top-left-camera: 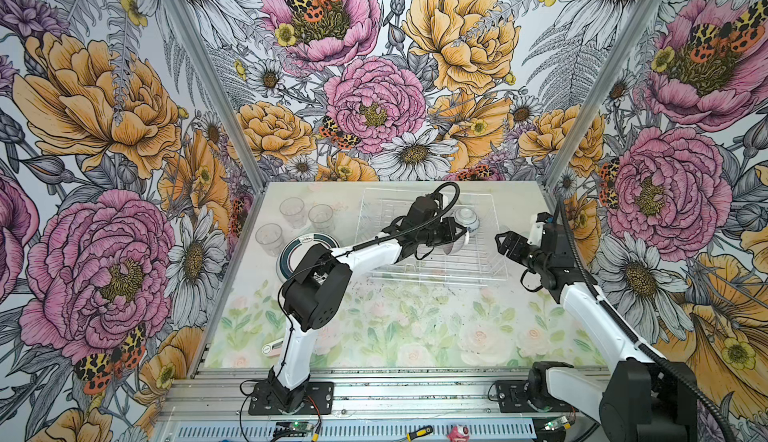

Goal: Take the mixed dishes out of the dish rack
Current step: 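Lift the striped bowl out with the left gripper while the right gripper withdraws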

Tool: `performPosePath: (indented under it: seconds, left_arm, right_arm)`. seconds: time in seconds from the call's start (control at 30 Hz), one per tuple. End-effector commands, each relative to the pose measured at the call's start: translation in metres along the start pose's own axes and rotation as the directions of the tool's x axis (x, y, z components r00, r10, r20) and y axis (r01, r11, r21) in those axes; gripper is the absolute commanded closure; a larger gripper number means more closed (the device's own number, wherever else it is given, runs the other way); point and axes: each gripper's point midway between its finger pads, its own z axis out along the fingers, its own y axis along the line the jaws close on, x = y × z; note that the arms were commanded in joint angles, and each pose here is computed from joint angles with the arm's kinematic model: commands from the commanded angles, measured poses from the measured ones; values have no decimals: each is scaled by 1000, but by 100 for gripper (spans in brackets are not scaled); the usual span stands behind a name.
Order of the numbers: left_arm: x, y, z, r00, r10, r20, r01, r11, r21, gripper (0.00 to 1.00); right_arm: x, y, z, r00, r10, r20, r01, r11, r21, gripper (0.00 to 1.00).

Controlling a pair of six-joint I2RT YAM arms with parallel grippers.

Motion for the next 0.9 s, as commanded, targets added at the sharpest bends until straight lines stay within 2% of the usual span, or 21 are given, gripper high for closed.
performPosePath:
  seconds: [0.0, 0.17, 0.47, 0.57, 0.73, 0.87]
  left_arm:
    - [-25, -24, -34, 986, 151, 66, -147, 987, -69, 100]
    - [-45, -27, -83, 977, 188, 96, -172, 973, -150, 100]
    - [-72, 24, -166, 960, 210, 187, -130, 922, -366, 100]
    - [-75, 46, -188, 957, 211, 199, -105, 892, -440, 100]
    - [-75, 82, -226, 952, 234, 197, -77, 807, -586, 100]
    - [-75, 100, -254, 946, 223, 235, -31, 783, -621, 100]
  right_arm:
    - [-7, 7, -14, 999, 15, 42, -14, 999, -30, 16]
    - [-5, 14, -28, 997, 36, 73, -31, 997, -65, 15]
    - [3, 14, -30, 997, 34, 69, -28, 997, -77, 15]
    - [4, 14, -32, 997, 30, 74, -24, 997, -78, 15]
    - [7, 14, -34, 997, 20, 75, -14, 996, -83, 15]
    - [10, 11, -33, 997, 21, 72, -15, 997, -74, 15]
